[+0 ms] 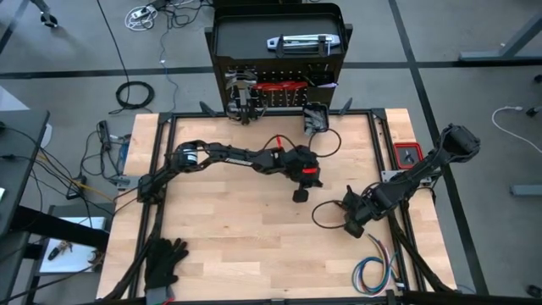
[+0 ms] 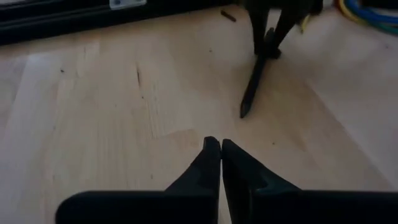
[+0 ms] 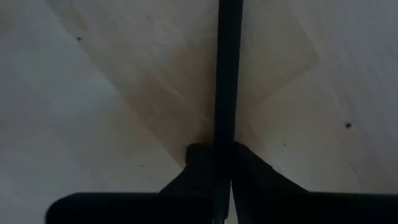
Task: Hang tools onto peg board
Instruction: Put the black pen on the pegboard
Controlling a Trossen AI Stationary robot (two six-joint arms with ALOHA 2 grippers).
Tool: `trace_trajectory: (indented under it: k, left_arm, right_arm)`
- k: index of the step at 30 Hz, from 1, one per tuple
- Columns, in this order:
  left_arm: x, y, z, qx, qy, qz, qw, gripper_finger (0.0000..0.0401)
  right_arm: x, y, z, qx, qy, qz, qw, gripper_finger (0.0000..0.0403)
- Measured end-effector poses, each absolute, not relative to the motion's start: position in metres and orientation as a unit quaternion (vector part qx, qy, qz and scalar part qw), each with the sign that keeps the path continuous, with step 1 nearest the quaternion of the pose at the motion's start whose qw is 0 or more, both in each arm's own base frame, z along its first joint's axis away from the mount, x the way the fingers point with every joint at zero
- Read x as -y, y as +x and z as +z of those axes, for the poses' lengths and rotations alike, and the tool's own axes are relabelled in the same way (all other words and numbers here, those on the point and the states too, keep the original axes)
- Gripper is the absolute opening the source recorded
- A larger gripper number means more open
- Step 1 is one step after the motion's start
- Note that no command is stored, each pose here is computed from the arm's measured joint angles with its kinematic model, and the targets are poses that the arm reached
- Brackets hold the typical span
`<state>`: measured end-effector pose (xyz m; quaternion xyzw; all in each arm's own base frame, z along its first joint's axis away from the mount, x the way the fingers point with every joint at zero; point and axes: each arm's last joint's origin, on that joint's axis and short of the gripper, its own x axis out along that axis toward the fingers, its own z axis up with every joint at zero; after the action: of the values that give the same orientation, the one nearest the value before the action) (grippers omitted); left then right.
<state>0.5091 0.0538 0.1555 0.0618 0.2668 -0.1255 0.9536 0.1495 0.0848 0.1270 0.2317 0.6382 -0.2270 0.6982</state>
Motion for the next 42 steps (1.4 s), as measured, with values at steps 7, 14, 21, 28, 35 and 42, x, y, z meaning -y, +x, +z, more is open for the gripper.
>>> trace_trajectory:
  k: [7,14,21,28,35,42]
  left_arm:
    - [-0.05,0.496,0.163,-0.204,0.087,-0.089,0.971,0.0002]
    - [-0.041,0.466,0.175,-0.109,0.117,-0.01,0.987,0.0001]
    - [-0.04,0.435,0.16,-0.102,0.105,0.027,0.989,0.0001]
    - [-0.037,0.431,0.149,-0.152,0.097,0.019,0.983,0.0051]
    - [-0.032,0.433,0.148,-0.185,0.11,0.047,0.975,0.0175]
    - [-0.026,0.434,0.147,-0.177,0.095,-0.003,0.98,0.0223]
  right_arm:
    - [-0.076,0.155,0.129,-0.635,0.222,-0.213,0.709,0.0032]
    - [-0.067,0.162,0.131,-0.612,0.204,-0.21,0.735,0.0032]
    - [-0.053,0.173,0.135,-0.598,0.182,-0.205,0.753,0.0032]
    - [-0.039,0.193,0.153,-0.577,0.148,-0.189,0.781,0.0001]
    - [-0.026,0.2,0.162,-0.584,0.159,-0.171,0.777,0.0019]
    - [-0.026,0.199,0.161,-0.591,0.194,-0.167,0.765,0.0074]
